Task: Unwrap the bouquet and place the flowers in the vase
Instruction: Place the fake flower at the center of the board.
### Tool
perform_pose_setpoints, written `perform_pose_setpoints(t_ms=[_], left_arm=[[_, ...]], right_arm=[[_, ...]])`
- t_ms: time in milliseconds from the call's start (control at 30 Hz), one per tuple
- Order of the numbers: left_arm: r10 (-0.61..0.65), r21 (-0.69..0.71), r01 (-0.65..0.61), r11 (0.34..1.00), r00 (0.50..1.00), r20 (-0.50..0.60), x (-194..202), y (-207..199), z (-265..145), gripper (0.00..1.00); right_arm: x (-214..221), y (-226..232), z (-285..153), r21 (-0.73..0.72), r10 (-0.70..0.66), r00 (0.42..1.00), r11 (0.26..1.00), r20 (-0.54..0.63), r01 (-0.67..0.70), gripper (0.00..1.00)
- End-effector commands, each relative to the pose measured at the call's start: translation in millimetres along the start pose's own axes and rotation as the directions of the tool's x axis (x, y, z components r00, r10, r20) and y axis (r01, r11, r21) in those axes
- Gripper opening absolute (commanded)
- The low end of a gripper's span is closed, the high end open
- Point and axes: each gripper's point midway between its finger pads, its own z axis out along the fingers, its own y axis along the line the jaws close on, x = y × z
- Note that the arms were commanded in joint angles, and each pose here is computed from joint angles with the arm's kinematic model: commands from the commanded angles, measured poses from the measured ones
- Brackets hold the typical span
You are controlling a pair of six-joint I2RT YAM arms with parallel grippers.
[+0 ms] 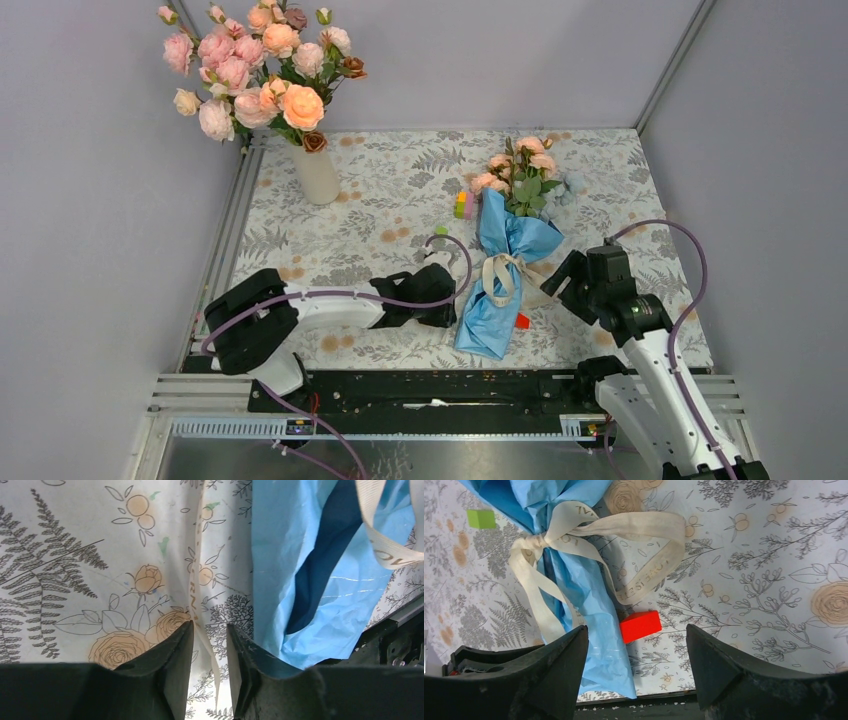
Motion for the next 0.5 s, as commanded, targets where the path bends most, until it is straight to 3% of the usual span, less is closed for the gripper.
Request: perform_pose_setpoints(t_ms=[0, 267, 467], left_arm=[[0.014, 0.019, -0.015, 1.000, 0.998, 0.056, -18, -17, 1, 0.32], [0.001, -0.004, -0.001, 1.000, 0.999, 0.050, -18, -15, 0, 0.13], [0.000, 0.008, -0.001, 1.000, 0.998, 0.065, -22, -18, -5, 0.00]], right_arm=[[0, 15, 1, -0.085, -0.009, 1.000, 0.996, -0.005, 0.009, 0.76], [28, 65, 3, -0.358, -0.075, 0.982, 0.934, -0.174, 0.008, 0.66], [41, 77, 4, -0.408, -0.113, 0.968, 0.913, -0.222, 0.013, 0.61]])
